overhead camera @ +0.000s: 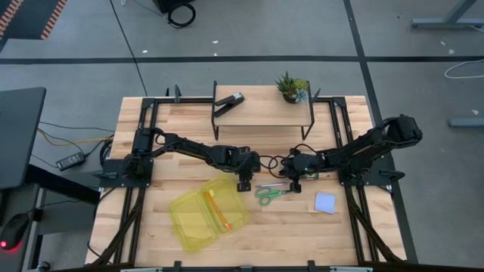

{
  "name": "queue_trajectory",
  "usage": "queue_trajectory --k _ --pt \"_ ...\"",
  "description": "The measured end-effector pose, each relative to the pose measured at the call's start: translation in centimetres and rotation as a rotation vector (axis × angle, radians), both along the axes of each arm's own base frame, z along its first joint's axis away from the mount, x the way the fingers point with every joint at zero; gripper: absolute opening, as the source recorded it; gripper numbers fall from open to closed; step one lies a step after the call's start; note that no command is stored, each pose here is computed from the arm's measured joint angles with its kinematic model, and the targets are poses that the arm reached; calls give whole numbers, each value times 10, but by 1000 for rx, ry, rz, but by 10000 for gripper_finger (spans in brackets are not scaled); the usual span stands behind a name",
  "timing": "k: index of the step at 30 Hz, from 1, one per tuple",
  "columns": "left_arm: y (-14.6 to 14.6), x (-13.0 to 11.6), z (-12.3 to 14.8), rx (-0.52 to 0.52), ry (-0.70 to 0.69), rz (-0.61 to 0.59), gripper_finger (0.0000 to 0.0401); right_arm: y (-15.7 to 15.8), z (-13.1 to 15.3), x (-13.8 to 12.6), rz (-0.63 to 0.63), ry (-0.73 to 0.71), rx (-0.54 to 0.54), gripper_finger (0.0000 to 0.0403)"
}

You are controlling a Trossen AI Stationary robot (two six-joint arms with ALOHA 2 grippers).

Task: Pack school essentials
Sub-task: Put the orange pencil into the supply box

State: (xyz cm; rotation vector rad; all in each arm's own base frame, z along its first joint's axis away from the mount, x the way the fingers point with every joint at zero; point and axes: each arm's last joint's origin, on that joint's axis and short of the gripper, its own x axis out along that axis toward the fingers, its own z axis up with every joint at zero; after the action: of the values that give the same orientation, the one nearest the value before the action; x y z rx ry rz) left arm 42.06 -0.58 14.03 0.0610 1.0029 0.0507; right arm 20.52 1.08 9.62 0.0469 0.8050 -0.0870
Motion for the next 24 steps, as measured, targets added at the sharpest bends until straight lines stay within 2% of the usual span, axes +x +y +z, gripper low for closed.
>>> queue_trajectory --k 6,10,14,24 --pt "0 0 0 10 2 -15 184 1 5 6 25 -5 -8 19" --pt "0 0 -9 14 30 -23 210 2 8 9 44 6 0 18" --pt "0 1 -12 7 38 -28 192 2 13 16 44 32 -2 18" --pt "-1 1 -13 6 44 -59 101 7 44 41 69 108 -17 15"
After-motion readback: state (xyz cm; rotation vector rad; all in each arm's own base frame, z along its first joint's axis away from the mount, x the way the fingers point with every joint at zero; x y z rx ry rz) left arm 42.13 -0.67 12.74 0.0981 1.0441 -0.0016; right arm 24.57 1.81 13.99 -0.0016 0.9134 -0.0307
